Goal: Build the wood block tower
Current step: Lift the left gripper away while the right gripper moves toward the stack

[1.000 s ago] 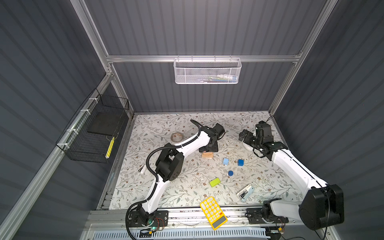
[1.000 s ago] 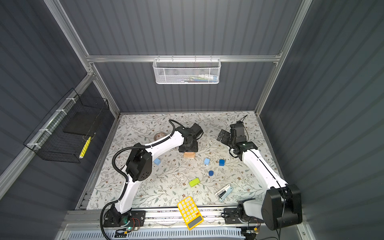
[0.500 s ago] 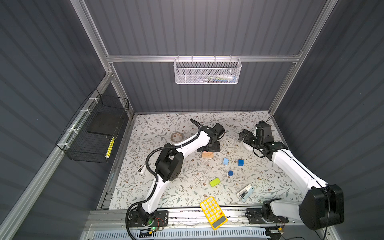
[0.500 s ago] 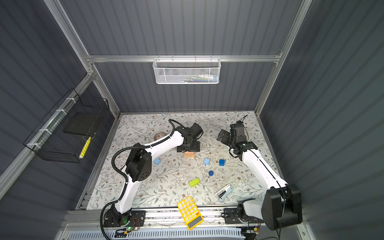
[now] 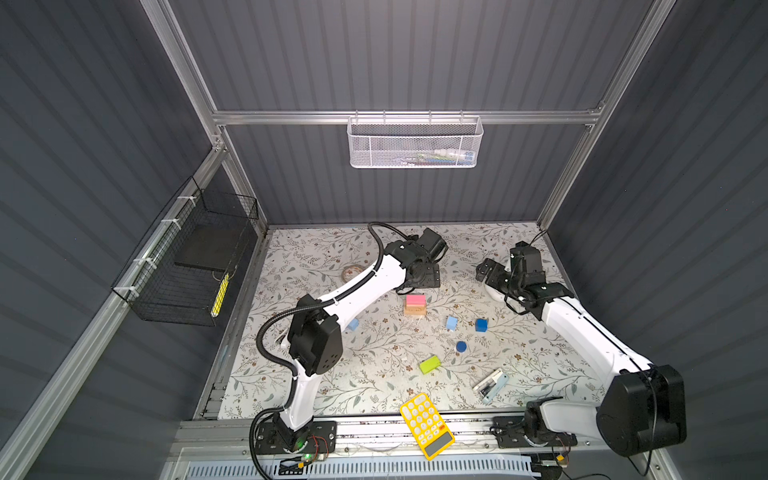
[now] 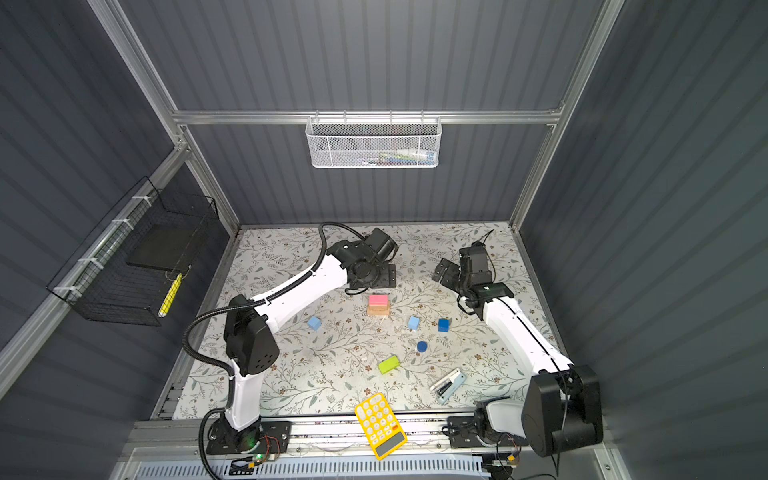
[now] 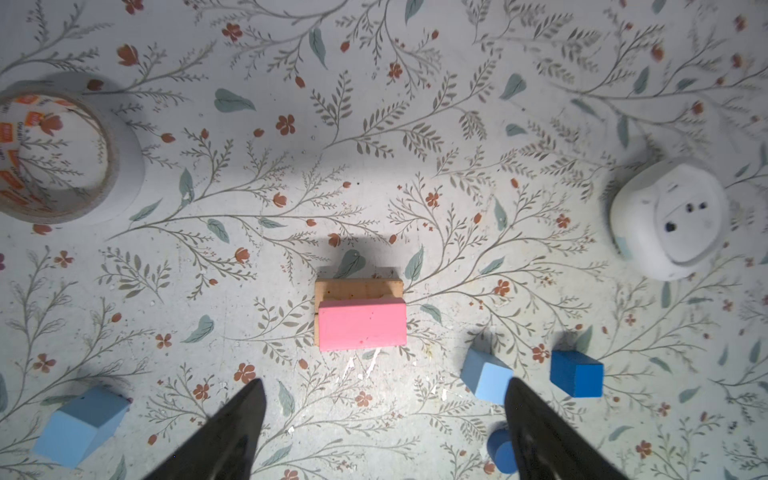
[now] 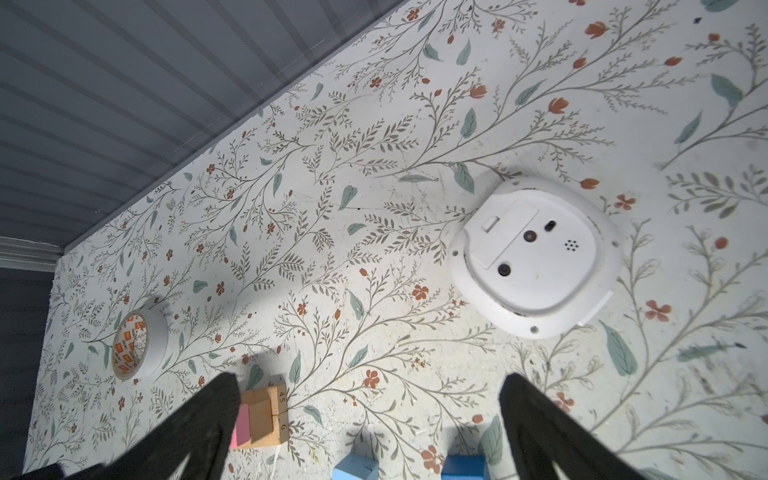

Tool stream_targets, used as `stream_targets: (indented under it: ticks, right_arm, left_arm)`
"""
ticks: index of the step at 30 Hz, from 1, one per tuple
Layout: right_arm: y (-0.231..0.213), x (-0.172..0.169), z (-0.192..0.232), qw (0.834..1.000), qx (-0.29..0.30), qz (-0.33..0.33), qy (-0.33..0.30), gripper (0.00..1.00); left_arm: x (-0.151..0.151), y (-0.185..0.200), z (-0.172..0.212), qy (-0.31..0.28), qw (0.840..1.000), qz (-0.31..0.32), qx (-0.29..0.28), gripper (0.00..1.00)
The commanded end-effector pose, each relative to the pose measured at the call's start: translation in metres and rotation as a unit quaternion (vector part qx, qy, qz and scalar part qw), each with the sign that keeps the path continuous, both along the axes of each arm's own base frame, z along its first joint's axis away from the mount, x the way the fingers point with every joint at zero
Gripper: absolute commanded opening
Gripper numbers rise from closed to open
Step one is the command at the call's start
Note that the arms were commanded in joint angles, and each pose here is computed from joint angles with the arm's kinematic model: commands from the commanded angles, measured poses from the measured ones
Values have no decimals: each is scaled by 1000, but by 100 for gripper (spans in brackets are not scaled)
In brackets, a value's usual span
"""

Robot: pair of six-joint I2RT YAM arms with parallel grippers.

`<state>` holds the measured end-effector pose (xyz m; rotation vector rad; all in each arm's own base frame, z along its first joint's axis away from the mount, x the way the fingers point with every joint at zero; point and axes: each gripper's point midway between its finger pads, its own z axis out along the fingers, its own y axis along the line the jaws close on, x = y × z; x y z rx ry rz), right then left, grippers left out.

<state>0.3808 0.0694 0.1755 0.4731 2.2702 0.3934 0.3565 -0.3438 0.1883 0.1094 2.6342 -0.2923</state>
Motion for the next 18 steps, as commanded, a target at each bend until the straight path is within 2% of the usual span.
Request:
stream_targets:
  ticks: [1,4,6,7,8,12,15,18]
  right_arm:
    - [14,9,7,999,25,30,-8,99]
    - [31,17,12,997,49,66,-14,89]
    - [47,25,14,993,69,97,-14,70]
    - [53,28,15,991,75,108,-14,63]
    - [64,32,14,988,87,129,-8,52]
    - [105,46,12,974,95,204,25,20]
    - [135,51,2,963,66,253,63,5]
    - [165,54,-9,949,47,297,95,0]
  left_arm:
    - [-2,9,30,-43,999,-13,-19,66]
    - [-3,21,39,-52,997,-10,-53,49]
    - [-5,27,40,-57,995,-14,-86,39]
    - [-6,30,39,-57,993,-15,-100,36]
    - [-8,32,36,-60,992,-17,-113,33]
    - [-16,47,18,-60,990,-16,-125,33]
    - [-18,62,11,-61,990,-5,-131,33]
    - [-18,78,6,-63,988,6,-144,33]
